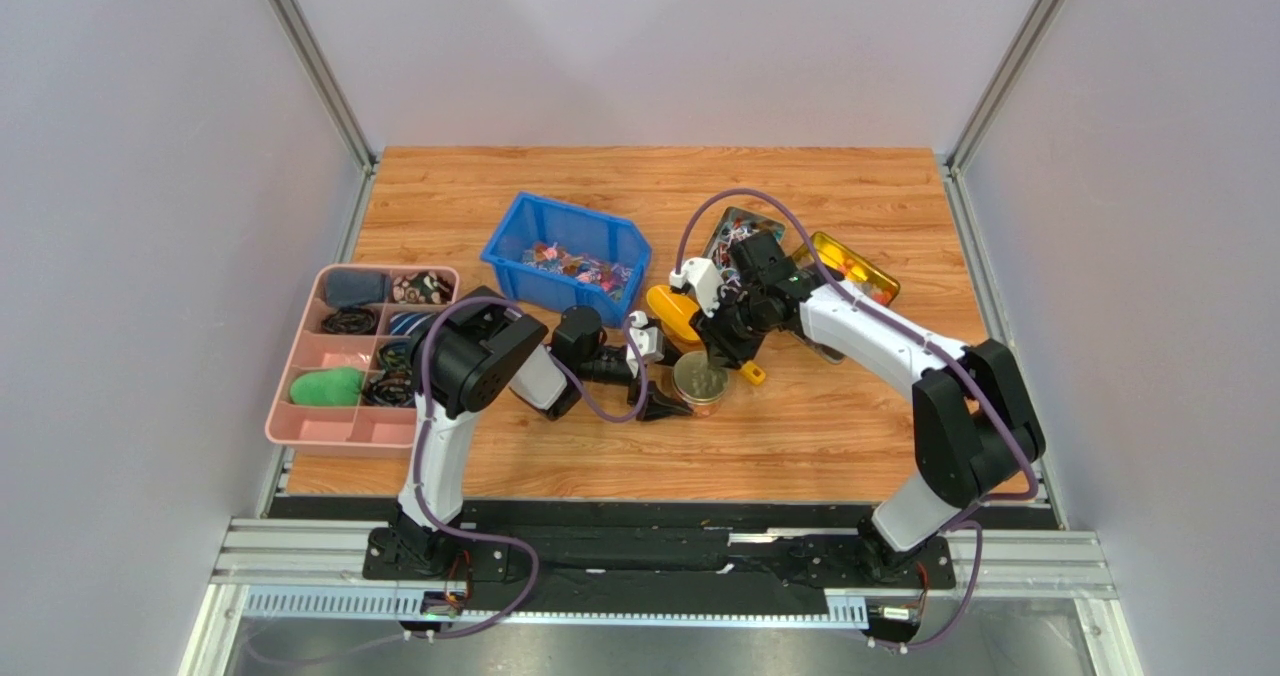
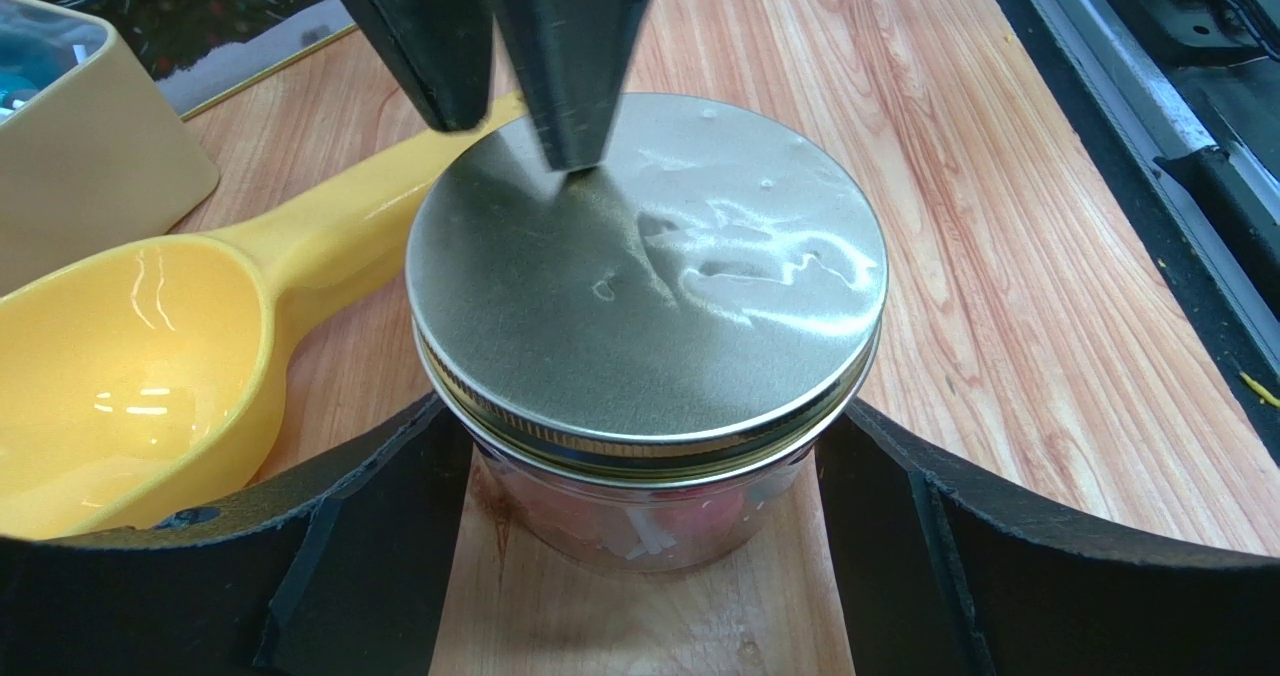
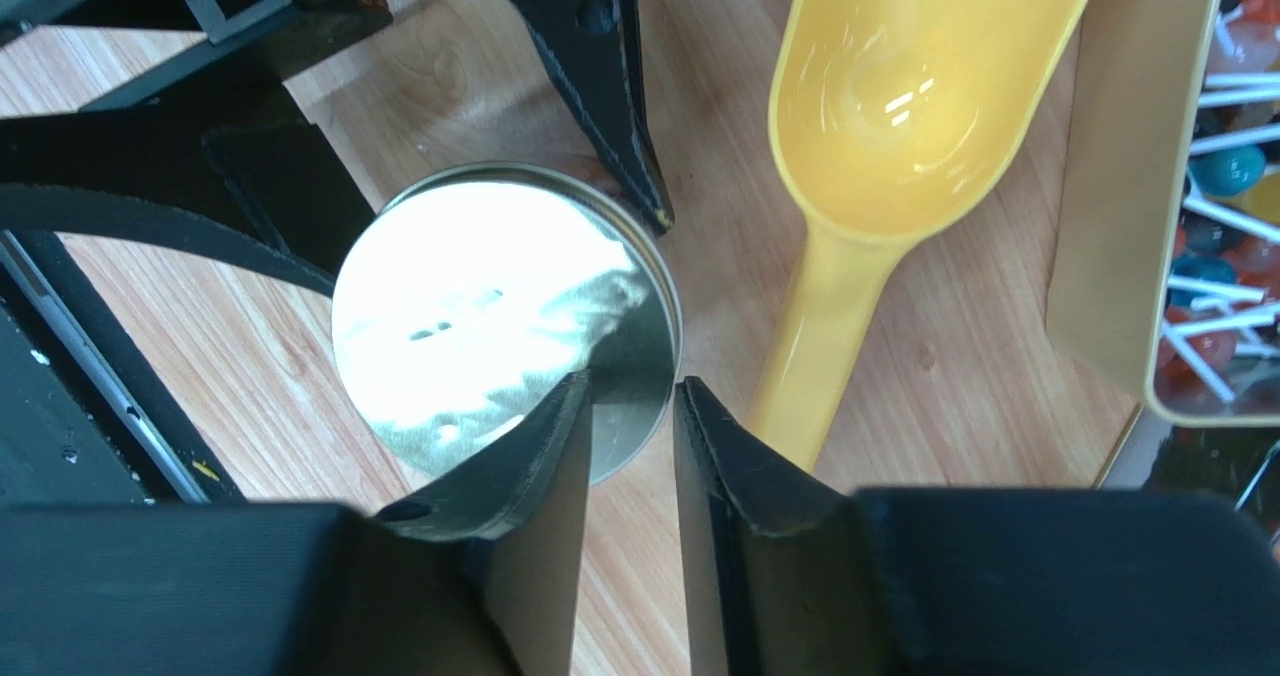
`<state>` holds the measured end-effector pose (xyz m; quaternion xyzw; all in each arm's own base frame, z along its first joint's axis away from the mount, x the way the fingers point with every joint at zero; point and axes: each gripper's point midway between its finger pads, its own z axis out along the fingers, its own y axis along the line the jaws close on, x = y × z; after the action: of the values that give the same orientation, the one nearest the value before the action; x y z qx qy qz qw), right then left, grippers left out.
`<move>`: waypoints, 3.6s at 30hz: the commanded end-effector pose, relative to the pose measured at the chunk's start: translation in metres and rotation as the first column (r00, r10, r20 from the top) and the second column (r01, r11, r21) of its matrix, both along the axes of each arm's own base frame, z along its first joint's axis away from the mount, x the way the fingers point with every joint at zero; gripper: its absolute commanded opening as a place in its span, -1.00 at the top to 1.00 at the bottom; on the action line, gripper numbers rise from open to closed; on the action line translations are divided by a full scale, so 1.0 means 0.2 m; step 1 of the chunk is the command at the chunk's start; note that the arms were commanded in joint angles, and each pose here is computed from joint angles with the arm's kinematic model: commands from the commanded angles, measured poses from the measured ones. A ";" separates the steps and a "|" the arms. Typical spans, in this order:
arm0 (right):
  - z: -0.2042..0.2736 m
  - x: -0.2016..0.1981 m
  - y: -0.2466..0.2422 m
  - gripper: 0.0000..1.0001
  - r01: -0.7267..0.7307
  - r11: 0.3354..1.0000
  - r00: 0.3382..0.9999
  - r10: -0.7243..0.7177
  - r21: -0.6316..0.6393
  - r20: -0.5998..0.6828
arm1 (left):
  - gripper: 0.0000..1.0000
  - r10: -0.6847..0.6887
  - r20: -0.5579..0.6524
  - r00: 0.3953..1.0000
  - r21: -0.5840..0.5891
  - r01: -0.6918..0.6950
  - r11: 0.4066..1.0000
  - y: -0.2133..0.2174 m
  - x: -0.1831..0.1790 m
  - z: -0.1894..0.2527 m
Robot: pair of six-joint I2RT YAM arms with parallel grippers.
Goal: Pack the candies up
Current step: Screw the bottle lid onto the packing bottle.
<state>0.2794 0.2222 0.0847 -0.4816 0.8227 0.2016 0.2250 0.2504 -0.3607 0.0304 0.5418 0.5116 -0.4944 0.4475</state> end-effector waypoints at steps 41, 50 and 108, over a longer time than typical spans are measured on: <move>0.15 0.09 0.12 0.35 -0.064 0.998 0.994 0.061 0.024 0.095 | -0.50 0.011 -0.034 0.999 0.003 -0.011 1.000 0.01 0.02 0.00; 0.09 0.15 0.12 0.28 -0.062 0.998 0.997 0.061 0.028 0.042 | -0.50 0.011 -0.037 0.999 0.003 -0.011 1.000 0.01 0.02 0.00; 0.25 0.05 0.05 0.10 -0.085 0.996 0.996 0.086 0.029 -0.019 | -0.50 0.027 -0.033 0.999 0.007 -0.027 1.000 0.02 0.04 0.00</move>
<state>0.2706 0.2161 0.1239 -0.4953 0.8157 0.2211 0.2013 0.2537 -0.3587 0.0306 0.5353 0.5183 -0.4942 0.4479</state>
